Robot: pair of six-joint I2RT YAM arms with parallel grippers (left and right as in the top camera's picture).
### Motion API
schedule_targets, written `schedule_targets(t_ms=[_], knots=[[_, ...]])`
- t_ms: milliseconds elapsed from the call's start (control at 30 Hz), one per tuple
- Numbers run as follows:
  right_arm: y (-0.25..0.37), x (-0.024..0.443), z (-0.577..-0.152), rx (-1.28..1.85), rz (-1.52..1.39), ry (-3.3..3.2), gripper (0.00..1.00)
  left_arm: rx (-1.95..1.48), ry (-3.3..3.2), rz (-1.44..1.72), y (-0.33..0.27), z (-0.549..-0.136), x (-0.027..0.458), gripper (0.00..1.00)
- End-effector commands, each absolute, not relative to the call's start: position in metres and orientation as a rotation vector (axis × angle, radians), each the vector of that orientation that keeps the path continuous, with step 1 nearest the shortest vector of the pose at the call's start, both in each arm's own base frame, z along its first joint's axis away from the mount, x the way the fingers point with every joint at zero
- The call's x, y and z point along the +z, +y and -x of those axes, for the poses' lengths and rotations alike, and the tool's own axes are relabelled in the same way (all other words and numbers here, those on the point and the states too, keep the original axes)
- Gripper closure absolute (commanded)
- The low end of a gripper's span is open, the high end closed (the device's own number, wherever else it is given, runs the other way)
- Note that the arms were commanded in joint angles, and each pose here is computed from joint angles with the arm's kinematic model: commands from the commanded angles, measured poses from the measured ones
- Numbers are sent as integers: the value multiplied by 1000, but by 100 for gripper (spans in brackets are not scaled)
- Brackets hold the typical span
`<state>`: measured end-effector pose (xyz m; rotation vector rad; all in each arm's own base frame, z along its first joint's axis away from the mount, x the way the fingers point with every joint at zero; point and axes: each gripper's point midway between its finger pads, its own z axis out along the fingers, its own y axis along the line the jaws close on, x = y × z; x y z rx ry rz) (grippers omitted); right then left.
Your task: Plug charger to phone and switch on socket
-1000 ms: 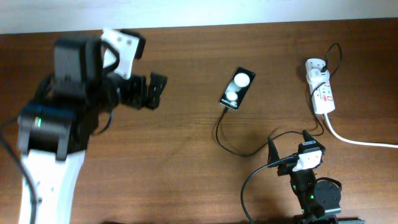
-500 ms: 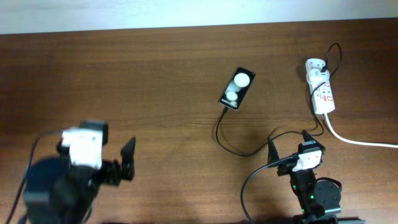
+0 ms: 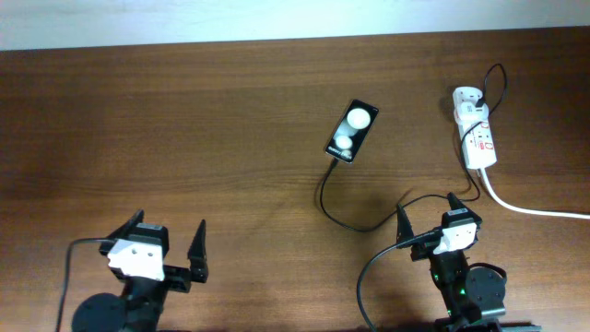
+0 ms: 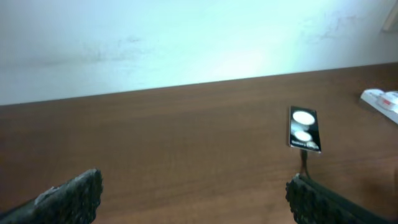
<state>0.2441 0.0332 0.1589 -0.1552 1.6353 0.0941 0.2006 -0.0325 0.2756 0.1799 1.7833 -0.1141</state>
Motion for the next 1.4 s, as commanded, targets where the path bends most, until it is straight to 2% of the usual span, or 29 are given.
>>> schedule_targets(t_ms=[0, 533, 1033, 1367], knots=[[33, 158, -244, 92, 163, 1634, 1, -88, 1752, -176, -29, -203, 257, 1], [33, 158, -244, 92, 163, 1634, 1, -84, 1663, -173, -31, -223, 204, 1], [33, 158, -244, 92, 163, 1633, 1, -83, 1659, -173, -31, -236, 175, 1], [33, 158, -244, 92, 163, 1634, 1, -70, 1664, -162, -29, -237, 173, 1]])
